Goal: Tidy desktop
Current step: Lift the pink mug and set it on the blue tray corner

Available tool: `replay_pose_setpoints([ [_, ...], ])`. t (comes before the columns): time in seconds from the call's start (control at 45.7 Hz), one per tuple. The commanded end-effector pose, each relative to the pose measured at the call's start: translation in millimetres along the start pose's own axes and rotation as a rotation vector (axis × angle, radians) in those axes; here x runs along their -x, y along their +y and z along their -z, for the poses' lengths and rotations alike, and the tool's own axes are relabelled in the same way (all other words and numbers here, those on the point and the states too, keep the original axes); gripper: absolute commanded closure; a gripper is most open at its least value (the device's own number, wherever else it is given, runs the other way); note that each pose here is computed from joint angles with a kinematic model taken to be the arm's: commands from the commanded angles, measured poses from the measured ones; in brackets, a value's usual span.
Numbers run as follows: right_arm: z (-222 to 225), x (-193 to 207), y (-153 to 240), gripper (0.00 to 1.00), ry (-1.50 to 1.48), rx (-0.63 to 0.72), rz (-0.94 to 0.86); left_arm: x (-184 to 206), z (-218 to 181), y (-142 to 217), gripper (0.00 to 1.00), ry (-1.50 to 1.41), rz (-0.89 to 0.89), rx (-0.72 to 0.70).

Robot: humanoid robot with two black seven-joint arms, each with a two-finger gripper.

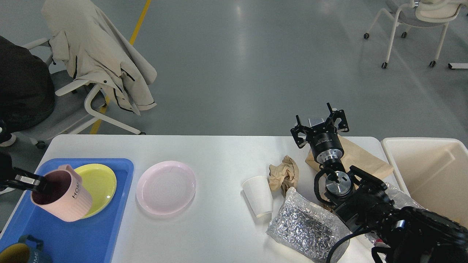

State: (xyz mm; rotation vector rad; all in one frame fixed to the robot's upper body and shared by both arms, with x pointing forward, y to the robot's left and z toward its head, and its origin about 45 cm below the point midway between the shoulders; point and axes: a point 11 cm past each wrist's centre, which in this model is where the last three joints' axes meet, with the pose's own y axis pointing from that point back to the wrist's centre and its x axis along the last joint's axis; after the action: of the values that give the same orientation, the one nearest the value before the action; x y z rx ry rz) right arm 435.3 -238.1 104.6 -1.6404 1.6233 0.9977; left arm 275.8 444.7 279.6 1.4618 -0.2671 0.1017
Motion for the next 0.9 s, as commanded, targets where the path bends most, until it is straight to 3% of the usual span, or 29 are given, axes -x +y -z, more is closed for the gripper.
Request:
replay_pose_setpoints([
  [0.0, 0, 0, 0, 0.0, 0.0, 0.0, 0.0, 32, 4, -56, 1.0, -0.034, 0.054, -0.008],
  [0.175, 0, 0, 0, 0.0, 0.0, 0.0, 0.0, 71, 10, -92, 1.0, -0.046, 0.098, -0.035],
  [0.591, 0, 0, 0, 0.0, 0.0, 0.0, 0.0, 78, 33, -113, 0.97, -0.077, 0.11, -0.11],
  [0.657, -1, 0, 0, 0.0, -0.001, 0.001, 0.0, 78, 33, -113, 0.87, -0.077, 0.11, -0.11],
  [0.766, 0, 0, 0, 0.0, 0.0, 0.0, 0.0, 76, 30, -112, 0.55, -0.072, 0.111, -0.096],
  [0.832, 0, 0, 0, 0.0, 0.0, 0.0, 0.0, 76, 30, -111, 0.28, -0.064, 0.11, -0.086],
  [0.876, 0, 0, 0, 0.0, 0.0, 0.001, 0.0, 76, 28, -109, 0.22, -0.055, 0.114, -0.072],
])
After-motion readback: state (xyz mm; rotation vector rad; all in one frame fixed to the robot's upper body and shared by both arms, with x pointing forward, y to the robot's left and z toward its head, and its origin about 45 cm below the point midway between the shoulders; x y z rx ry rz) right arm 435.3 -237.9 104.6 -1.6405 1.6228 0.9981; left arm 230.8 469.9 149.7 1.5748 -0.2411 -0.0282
